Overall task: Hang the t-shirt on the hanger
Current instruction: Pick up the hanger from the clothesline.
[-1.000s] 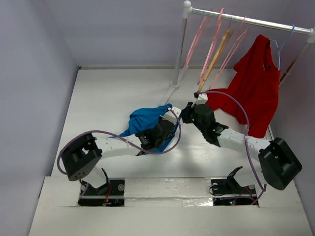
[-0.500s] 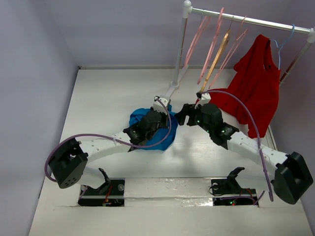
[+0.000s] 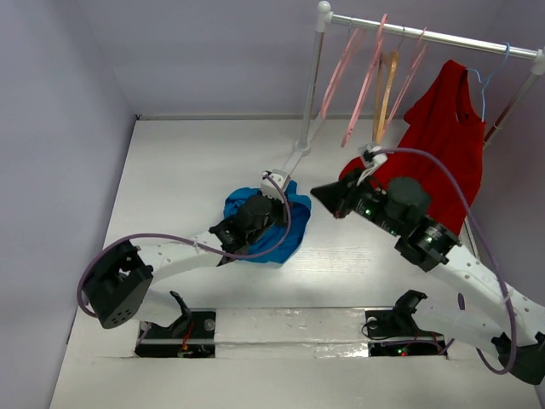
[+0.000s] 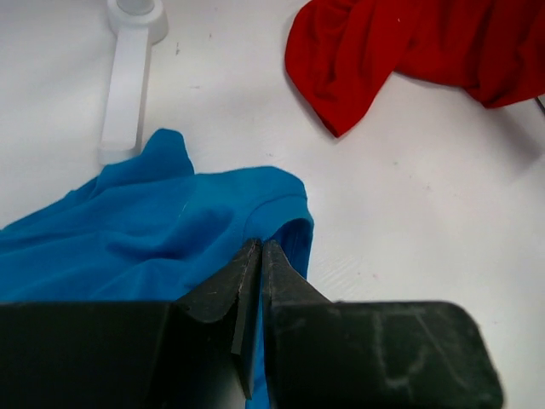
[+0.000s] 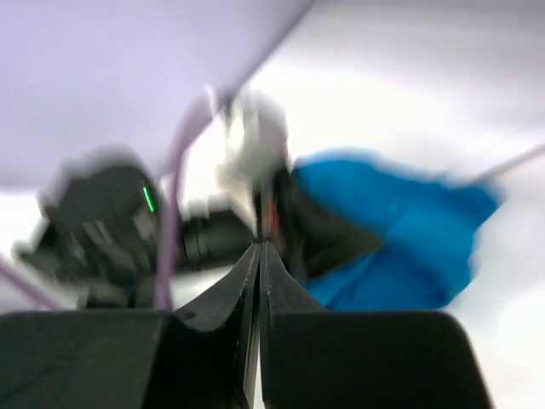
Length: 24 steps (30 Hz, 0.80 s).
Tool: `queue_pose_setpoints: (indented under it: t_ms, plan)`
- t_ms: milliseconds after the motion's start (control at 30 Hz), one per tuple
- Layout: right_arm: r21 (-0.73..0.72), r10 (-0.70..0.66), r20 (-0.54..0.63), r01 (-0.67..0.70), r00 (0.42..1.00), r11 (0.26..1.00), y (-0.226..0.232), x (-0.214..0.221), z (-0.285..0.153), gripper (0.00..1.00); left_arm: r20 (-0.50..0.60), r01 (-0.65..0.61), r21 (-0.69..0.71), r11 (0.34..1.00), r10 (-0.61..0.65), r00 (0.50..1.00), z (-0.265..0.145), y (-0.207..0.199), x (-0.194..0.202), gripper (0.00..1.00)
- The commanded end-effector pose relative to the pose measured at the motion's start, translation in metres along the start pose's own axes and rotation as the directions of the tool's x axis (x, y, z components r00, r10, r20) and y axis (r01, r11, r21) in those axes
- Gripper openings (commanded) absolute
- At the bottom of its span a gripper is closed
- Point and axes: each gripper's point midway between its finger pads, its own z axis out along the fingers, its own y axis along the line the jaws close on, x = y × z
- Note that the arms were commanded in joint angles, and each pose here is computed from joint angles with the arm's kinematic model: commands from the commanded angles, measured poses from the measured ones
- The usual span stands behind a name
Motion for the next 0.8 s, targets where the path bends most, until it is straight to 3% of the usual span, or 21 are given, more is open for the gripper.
queue_pose_setpoints:
  t_ms: [0,167,267,367,400,500,600,767]
  plan:
    - [0.156,-0.133,0.259,0.094,0.957,0.983,0.009,-0.108,-0.028,0.07,0.094,0.041,0.057,0.998,-0.047,0.994,-0.011,-0.009,-0.028,0.00]
    - [0.369,-0.287,0.409,0.131,0.866,0.920,-0.001,-0.184,-0.060,0.00,0.095,0.040,0.047,0.998,-0.044,0.995,-0.016,-0.005,-0.023,0.00]
    - [0.564,-0.398,0.409,0.115,0.821,0.818,-0.028,-0.217,-0.071,0.00,0.099,0.041,0.049,0.998,-0.046,0.994,-0.017,-0.005,-0.025,0.00]
    - [0.712,-0.454,0.359,0.076,0.816,0.698,-0.074,-0.242,-0.078,0.02,0.105,0.044,0.058,0.997,-0.050,0.993,-0.020,-0.006,-0.028,0.00]
    - [0.714,-0.450,0.352,0.076,0.820,0.696,-0.083,-0.247,-0.076,0.05,0.105,0.044,0.058,0.997,-0.050,0.993,-0.020,-0.006,-0.028,0.00]
    - [0.766,-0.433,0.319,0.040,0.843,0.642,-0.117,-0.259,-0.075,0.27,0.106,0.042,0.056,0.998,-0.048,0.993,-0.022,-0.006,-0.028,0.00]
    - [0.849,-0.483,0.240,0.059,0.842,0.525,-0.141,-0.272,-0.075,0.47,0.103,0.042,0.053,0.998,-0.047,0.994,-0.020,-0.005,-0.027,0.00]
    - [0.877,-0.486,0.188,0.076,0.854,0.474,-0.165,-0.276,-0.061,0.48,0.094,0.042,0.068,0.997,-0.049,0.994,-0.019,-0.008,-0.026,0.00]
